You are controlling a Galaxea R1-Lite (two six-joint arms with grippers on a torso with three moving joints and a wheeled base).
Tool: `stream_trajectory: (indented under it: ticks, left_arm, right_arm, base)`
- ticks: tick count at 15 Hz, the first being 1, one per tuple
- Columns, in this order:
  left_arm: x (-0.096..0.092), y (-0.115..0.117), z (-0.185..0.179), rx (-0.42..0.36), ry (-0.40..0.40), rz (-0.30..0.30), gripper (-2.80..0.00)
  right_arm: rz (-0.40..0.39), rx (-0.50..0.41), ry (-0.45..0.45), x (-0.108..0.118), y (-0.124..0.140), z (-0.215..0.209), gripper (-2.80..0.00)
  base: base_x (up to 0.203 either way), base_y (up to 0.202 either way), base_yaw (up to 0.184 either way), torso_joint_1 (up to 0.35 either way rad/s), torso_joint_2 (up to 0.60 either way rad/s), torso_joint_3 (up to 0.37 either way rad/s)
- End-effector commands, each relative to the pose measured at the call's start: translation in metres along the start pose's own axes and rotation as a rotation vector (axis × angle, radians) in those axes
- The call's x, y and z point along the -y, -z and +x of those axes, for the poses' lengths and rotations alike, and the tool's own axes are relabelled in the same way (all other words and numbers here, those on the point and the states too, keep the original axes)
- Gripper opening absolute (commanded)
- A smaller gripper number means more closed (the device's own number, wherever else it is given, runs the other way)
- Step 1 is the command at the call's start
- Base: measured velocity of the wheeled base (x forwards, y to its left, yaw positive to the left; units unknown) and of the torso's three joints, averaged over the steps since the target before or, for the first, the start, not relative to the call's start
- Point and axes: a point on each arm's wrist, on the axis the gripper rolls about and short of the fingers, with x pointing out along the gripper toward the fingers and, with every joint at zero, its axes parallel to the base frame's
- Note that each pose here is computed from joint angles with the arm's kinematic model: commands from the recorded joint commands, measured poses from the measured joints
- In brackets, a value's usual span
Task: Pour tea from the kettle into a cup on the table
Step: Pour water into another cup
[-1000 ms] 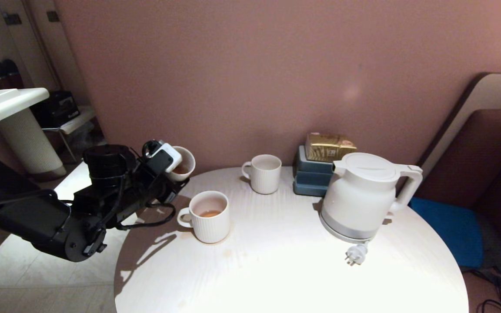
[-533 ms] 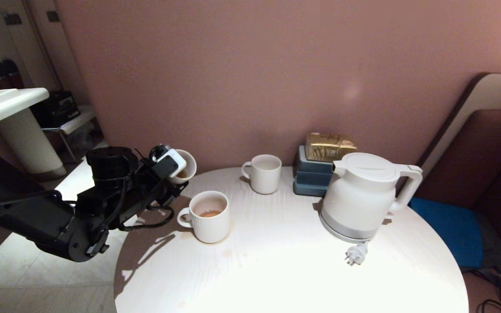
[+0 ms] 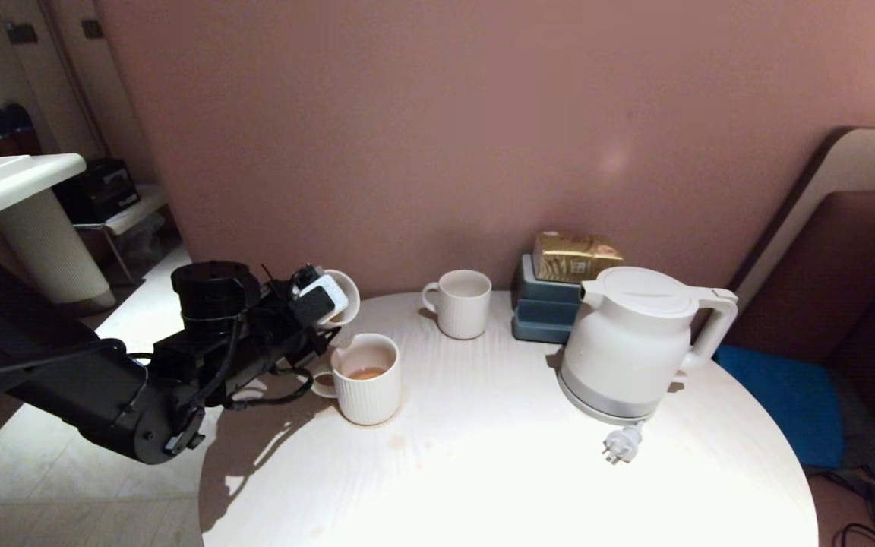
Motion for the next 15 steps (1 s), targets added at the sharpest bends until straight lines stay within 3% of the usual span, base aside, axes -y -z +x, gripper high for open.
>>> stream_trajectory:
  ticks: [1,7,15]
  left_arm:
    - [-0.0003,-0.0008,0.0009,0.002,-0.007,0.037,-2.8]
    - [-0.0045,-0.0033,0.0074,-0.014,-0.051,0.106,-2.8]
    - [-0.0069,-0.0052,0.0045,-0.013,-0.059,0.257,-2.8]
  right_arm:
    - [0.0,0.0,-0.001,0.0,0.0,0.0,0.0]
    - [0.0,0.0,-0.001,0.0,0.0,0.0,0.0]
    - [0.0,0.0,0.0,0.0,0.0,0.0,0.0]
  base:
    - [0.0,0.0,0.0,0.0,0.0,0.0]
    - [0.0,0.0,0.0,0.0,0.0,0.0]
    - [0.0,0.0,0.0,0.0,0.0,0.0]
